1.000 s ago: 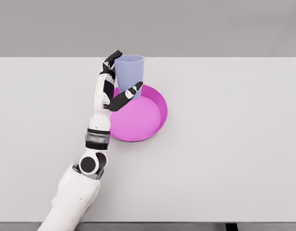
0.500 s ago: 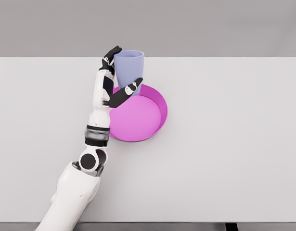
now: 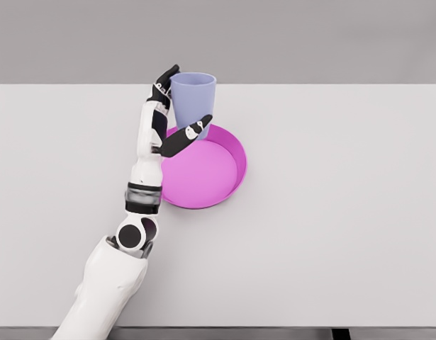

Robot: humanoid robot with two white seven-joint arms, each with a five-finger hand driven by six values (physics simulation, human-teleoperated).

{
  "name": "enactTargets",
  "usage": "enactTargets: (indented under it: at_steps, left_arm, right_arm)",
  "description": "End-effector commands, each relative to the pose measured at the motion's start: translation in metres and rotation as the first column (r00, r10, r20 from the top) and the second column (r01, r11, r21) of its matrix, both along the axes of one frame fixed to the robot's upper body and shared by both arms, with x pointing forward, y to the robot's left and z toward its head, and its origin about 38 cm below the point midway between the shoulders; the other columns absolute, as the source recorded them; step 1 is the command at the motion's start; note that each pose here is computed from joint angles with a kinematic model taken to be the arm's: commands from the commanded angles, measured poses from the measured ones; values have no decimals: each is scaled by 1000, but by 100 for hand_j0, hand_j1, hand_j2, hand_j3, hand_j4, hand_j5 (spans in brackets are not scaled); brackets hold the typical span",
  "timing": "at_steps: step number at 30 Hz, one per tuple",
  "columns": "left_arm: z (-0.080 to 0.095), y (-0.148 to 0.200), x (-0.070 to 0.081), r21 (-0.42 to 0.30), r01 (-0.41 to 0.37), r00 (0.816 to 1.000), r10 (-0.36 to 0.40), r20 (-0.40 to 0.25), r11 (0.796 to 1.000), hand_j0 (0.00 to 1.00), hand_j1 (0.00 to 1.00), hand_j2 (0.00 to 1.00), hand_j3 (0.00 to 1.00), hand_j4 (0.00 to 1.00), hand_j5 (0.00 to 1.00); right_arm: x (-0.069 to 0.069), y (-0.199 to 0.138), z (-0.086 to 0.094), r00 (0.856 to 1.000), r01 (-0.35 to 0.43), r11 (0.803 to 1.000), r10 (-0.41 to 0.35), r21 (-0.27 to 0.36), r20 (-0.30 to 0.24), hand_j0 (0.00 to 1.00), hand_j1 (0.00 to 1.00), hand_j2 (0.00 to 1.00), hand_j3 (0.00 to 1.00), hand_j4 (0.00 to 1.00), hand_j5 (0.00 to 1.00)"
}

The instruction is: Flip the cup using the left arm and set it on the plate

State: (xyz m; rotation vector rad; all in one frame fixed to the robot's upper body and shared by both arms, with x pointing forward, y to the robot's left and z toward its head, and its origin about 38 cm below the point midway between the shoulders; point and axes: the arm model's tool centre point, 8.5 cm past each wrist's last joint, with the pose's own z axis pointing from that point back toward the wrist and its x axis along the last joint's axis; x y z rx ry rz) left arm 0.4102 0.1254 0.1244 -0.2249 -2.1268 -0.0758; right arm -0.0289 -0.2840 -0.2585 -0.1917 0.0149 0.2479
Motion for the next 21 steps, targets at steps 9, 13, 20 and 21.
enactTargets:
  at_steps: [9,13,20,21]
  left_arm:
    - [2,1,2,0,-3,1000,3,5,1000,95,95,95,95,95,95]
    - [5,1,4,-3,-6,1000,6,10,1000,95,95,95,95,95,95]
    - [58,97,26,-2,-224,965,222,138,975,100,100,100,100,100,100]
    - [62,110,24,-3,-234,962,232,143,972,100,100,100,100,100,100]
  right_arm:
    - [0,0,0,1000,0,1000,0,0,0,100,100,100,100,100,100]
    - [0,0,0,1000,0,1000,0,0,0,100,100,100,100,100,100]
    - [0,0,0,1000,0,1000,0,0,0,100,100,100,100,100,100]
    - [0,0,0,1000,0,1000,0,0,0,100,100,100,100,100,100]
